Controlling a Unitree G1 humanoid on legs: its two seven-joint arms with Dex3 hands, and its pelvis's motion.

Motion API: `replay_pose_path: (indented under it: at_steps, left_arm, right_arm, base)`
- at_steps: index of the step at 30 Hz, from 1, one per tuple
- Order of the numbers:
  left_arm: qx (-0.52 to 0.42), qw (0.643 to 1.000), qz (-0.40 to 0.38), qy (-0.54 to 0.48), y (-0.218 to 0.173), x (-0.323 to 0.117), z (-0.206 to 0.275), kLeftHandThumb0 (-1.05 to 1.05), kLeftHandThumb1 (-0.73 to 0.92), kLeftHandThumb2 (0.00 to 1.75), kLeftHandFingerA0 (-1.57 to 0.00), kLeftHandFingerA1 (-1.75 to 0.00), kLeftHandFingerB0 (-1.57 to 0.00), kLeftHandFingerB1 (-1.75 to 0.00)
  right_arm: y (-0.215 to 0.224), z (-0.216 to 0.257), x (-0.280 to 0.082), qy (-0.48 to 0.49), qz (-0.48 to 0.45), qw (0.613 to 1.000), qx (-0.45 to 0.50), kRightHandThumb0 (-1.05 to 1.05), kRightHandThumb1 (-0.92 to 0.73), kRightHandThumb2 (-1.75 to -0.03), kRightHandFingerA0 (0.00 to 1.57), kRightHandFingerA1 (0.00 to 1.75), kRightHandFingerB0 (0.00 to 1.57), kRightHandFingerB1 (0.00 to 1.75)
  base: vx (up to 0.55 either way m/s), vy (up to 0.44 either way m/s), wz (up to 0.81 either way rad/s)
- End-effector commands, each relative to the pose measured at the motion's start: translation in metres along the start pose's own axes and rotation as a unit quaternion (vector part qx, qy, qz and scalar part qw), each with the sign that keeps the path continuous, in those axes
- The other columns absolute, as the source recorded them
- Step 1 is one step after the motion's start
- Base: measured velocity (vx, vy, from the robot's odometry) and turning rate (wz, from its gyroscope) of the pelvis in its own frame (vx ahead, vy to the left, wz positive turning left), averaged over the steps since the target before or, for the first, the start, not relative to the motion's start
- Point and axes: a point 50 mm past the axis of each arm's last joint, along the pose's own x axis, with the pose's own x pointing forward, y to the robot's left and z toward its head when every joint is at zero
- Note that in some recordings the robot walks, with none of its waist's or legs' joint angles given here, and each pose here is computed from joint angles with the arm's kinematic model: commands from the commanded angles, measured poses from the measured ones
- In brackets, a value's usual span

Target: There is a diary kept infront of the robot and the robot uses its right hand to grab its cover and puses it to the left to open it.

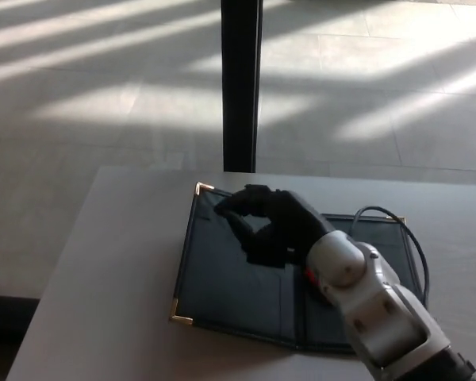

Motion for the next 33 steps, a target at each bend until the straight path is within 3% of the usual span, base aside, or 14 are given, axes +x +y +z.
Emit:
replay_pose_path:
  at_steps: [1,6,7,9,10,11,12,14,23,24,29,30,32,33]
  left_arm:
    - [0.002,1.000,0.010,0.005,0.011,-0.002,-0.002,-1.05,0.92,1.12,-0.23,-1.59,-0.14,-1.36]
    - [-0.003,1.000,0.018,0.005,0.012,-0.002,-0.003,-1.05,0.92,1.12,-0.23,-1.62,-0.18,-1.38]
    - [-0.017,1.000,0.013,0.002,0.012,-0.002,-0.003,-1.05,0.59,1.51,-0.27,-1.17,-0.04,-0.99]
    - [-0.011,1.000,0.016,0.003,0.012,-0.002,-0.004,-1.05,0.61,1.52,-0.23,-1.14,0.00,-0.95]
    - [-0.005,1.000,0.019,0.004,0.013,-0.002,-0.004,-1.05,0.92,1.12,-0.28,-1.63,-0.20,-1.40]
    - [-0.008,1.000,0.019,0.006,0.014,-0.003,-0.005,-1.05,0.92,1.11,-0.27,-1.60,-0.18,-1.36]
    - [-0.009,1.000,0.019,0.007,0.015,-0.003,-0.006,-0.99,0.60,1.49,-0.22,-1.09,0.00,-0.91]
    - [-0.007,1.000,0.019,0.008,0.016,-0.003,-0.007,-0.94,0.59,1.47,-0.21,-1.06,0.00,-0.89]
    - [-0.011,1.000,0.017,0.008,0.022,-0.004,-0.007,-1.05,0.92,1.12,-0.23,-1.62,-0.15,-1.38]
    - [-0.018,1.000,0.020,0.007,0.022,-0.004,-0.008,-0.91,0.56,1.44,-0.23,-1.05,0.00,-0.87]
    - [-0.021,1.000,0.021,0.007,0.023,-0.005,-0.008,-0.86,0.55,1.42,-0.18,-1.00,0.00,-0.85]
    - [-0.026,0.999,0.024,0.008,0.024,-0.005,-0.008,-1.05,0.92,1.10,-0.24,-1.63,-0.14,-1.38]
    - [-0.026,0.999,0.031,0.008,0.024,-0.005,-0.008,-1.05,0.92,1.12,-0.26,-1.63,-0.18,-1.39]
    - [-0.030,0.999,0.034,0.008,0.024,-0.005,-0.008,-0.97,0.59,1.48,-0.23,-1.09,0.00,-0.90]
  right_arm:
    - [-0.099,0.030,-0.029,-0.074,-0.057,0.966,0.242,-0.86,-0.92,-0.74,0.31,0.47,0.24,0.41]
    - [-0.159,0.037,-0.075,-0.142,-0.149,0.931,0.301,-0.82,-0.92,-0.74,0.32,0.48,0.26,0.43]
    - [-0.180,0.030,-0.095,-0.155,-0.183,0.923,0.302,-0.81,-0.92,-0.75,0.31,0.47,0.26,0.44]
    - [-0.202,0.015,-0.116,-0.164,-0.223,0.908,0.315,-0.84,-0.92,-0.70,0.32,0.47,0.25,0.42]
    - [-0.214,0.004,-0.128,-0.165,-0.246,0.897,0.329,-0.84,-0.92,-0.70,0.32,0.45,0.26,0.41]
    - [-0.221,-0.002,-0.136,-0.161,-0.262,0.892,0.332,-0.84,-0.92,-0.71,0.34,0.45,0.27,0.41]
    - [-0.231,-0.010,-0.147,-0.165,-0.282,0.879,0.348,-0.82,-0.92,-0.71,0.32,0.45,0.26,0.42]
    - [-0.242,-0.021,-0.162,-0.165,-0.304,0.872,0.347,-0.84,-0.92,-0.74,0.30,0.45,0.23,0.42]
    - [-0.296,-0.086,-0.265,-0.092,-0.512,0.796,0.310,-0.82,-0.92,-0.72,0.51,0.65,0.47,0.57]
    - [-0.301,-0.093,-0.283,-0.088,-0.532,0.784,0.309,-0.85,-0.92,-0.68,0.60,0.71,0.54,0.60]
    - [-0.305,-0.112,-0.330,-0.034,-0.587,0.782,0.206,-0.81,-0.92,-0.74,0.62,0.81,0.52,0.70]
    - [-0.305,-0.119,-0.341,-0.021,-0.596,0.778,0.197,-0.83,-0.92,-0.70,0.55,0.87,0.50,0.72]
    - [-0.304,-0.132,-0.367,-0.008,-0.626,0.748,0.218,-0.81,-0.92,-0.69,0.52,0.99,0.47,0.82]
    - [-0.304,-0.137,-0.377,0.004,-0.644,0.733,0.218,-0.82,-0.92,-0.70,0.50,1.00,0.44,0.87]
  base:
    - [0.00,0.000,0.00]
    - [0.00,0.000,0.00]
    - [0.00,0.000,0.00]
    - [0.00,0.000,0.00]
    - [0.00,0.000,0.00]
    - [0.00,0.000,0.00]
    - [0.00,0.000,0.00]
    - [0.00,0.000,0.00]
    - [0.00,0.000,0.00]
    - [0.00,0.000,0.00]
    - [0.00,0.000,0.00]
    - [0.00,0.000,0.00]
    - [0.00,0.000,0.00]
    - [0.00,0.000,0.00]
